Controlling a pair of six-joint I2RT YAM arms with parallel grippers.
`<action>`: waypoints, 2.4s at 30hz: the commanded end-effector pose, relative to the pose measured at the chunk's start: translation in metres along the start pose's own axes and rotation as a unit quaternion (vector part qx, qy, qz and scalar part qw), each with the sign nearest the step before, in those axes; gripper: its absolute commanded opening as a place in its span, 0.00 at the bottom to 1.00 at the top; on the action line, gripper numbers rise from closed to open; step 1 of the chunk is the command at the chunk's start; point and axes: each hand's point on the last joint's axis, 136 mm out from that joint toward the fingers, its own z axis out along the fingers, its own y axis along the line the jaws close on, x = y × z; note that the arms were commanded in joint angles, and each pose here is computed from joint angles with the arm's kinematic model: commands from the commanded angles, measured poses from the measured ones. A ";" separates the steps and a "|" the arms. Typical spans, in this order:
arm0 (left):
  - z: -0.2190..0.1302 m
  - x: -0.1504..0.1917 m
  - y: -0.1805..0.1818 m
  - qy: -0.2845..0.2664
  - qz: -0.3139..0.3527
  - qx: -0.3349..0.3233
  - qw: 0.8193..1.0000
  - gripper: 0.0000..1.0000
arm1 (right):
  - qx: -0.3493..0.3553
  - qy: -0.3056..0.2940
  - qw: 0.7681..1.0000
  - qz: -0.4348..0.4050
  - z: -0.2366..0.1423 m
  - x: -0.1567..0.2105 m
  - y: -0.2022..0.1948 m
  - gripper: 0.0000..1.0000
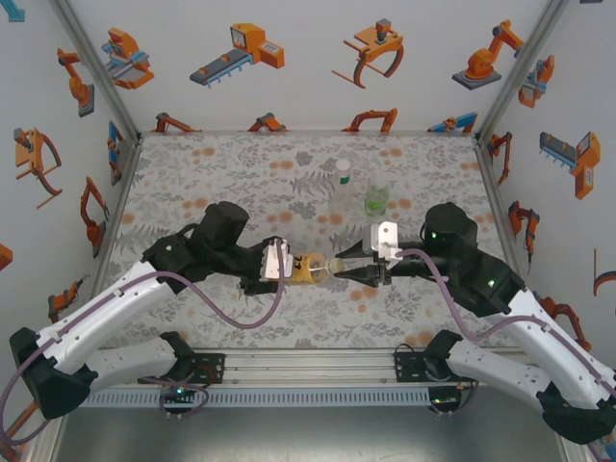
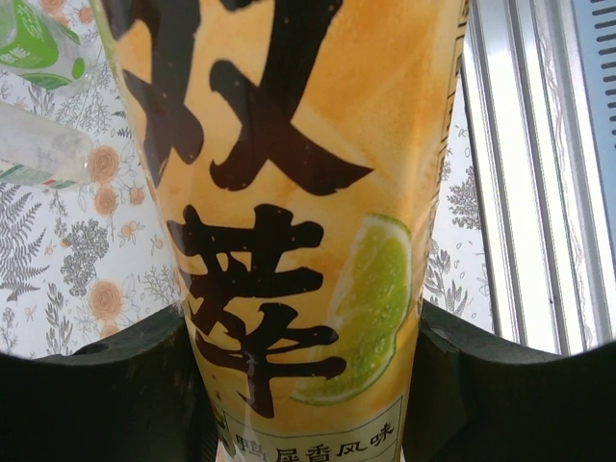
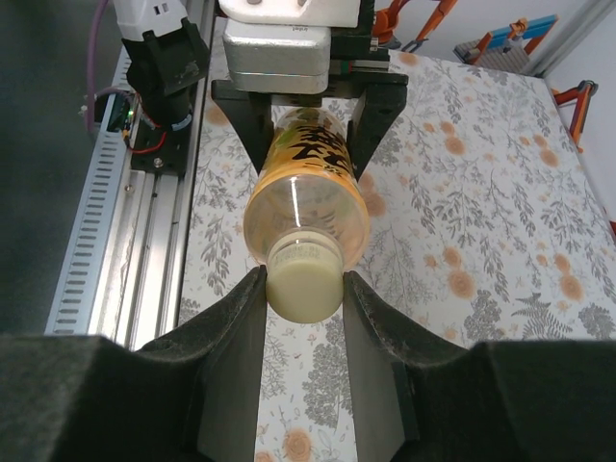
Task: Screw on the bottle caps
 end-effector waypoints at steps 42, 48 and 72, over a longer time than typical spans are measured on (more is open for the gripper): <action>0.007 -0.031 0.027 -0.074 0.006 -0.048 0.996 0.00 | 0.095 -0.008 0.974 0.206 0.001 0.000 -0.034 0.00; 0.010 -0.031 0.038 -0.072 -0.004 -0.066 0.995 0.00 | 0.174 -0.013 0.926 0.335 -0.004 0.015 -0.058 0.00; 0.035 -0.031 0.096 -0.020 -0.063 -0.177 0.982 0.00 | 0.376 -0.012 0.705 0.602 -0.025 0.090 -0.104 0.00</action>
